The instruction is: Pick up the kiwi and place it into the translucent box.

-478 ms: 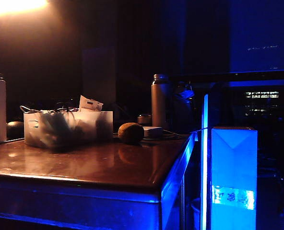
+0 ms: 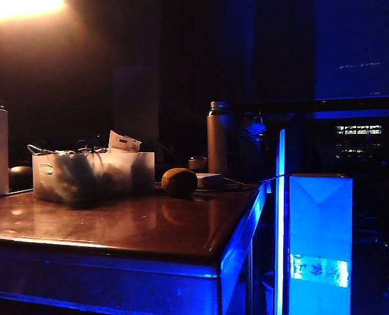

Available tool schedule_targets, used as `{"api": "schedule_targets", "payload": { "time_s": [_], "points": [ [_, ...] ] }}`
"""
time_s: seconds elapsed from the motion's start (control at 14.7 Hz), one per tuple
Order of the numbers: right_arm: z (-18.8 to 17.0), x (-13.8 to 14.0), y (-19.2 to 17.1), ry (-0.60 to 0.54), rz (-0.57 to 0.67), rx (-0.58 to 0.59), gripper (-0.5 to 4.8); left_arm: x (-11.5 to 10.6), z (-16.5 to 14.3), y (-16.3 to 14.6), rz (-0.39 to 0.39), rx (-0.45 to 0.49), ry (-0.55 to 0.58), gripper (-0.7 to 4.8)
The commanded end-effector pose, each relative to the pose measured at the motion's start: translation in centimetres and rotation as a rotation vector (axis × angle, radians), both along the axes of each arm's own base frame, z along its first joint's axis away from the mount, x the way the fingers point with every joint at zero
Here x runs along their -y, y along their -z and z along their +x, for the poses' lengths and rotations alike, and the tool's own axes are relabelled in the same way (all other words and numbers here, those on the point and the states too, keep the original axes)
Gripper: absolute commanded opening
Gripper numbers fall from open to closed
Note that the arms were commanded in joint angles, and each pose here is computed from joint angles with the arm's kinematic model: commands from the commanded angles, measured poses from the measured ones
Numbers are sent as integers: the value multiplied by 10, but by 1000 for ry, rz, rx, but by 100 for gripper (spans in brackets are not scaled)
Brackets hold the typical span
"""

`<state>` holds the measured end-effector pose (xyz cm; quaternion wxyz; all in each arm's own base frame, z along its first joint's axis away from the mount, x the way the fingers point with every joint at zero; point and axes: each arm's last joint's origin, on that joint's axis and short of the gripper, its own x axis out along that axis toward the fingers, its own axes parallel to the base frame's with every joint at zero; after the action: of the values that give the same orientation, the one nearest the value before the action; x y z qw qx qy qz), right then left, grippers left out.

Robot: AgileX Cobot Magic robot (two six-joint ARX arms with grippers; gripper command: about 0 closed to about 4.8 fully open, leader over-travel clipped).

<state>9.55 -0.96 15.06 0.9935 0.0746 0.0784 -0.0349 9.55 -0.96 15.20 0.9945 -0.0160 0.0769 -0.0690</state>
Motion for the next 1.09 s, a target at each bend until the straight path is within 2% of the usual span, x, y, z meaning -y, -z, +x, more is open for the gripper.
{"api": "schedule_targets", "payload": {
  "time_s": [0.07,0.2,0.27,0.48,0.61,0.68,0.75,0.82,0.96,1.09],
  "points": [
    [-4,-2,-28,-46,23,118,-7,-4,-6,-35,-178,93,-127,-4],
    [-10,-2,-59,-26,66,261,-7,-7,-18,-78,-206,214,-178,-4],
    [-14,-1,-74,7,85,313,-7,-7,-21,-97,-194,240,-198,-4],
    [-9,0,-123,28,86,352,-7,-6,0,-166,-95,240,-190,-4],
    [10,0,-161,-29,81,343,-6,-1,33,-218,35,145,-116,-4],
    [22,0,-179,-55,39,333,-7,2,55,-243,105,52,-72,-4],
    [37,-2,-195,-96,-18,317,-6,4,76,-261,142,-37,-31,-4],
    [59,-5,-210,-155,-70,287,-6,8,96,-277,138,-121,28,-4],
    [109,-14,-234,-362,-61,221,-7,16,130,-299,89,-282,225,-4],
    [157,-36,-251,-558,-15,87,-6,20,149,-308,60,-333,298,-4]
  ]
}}
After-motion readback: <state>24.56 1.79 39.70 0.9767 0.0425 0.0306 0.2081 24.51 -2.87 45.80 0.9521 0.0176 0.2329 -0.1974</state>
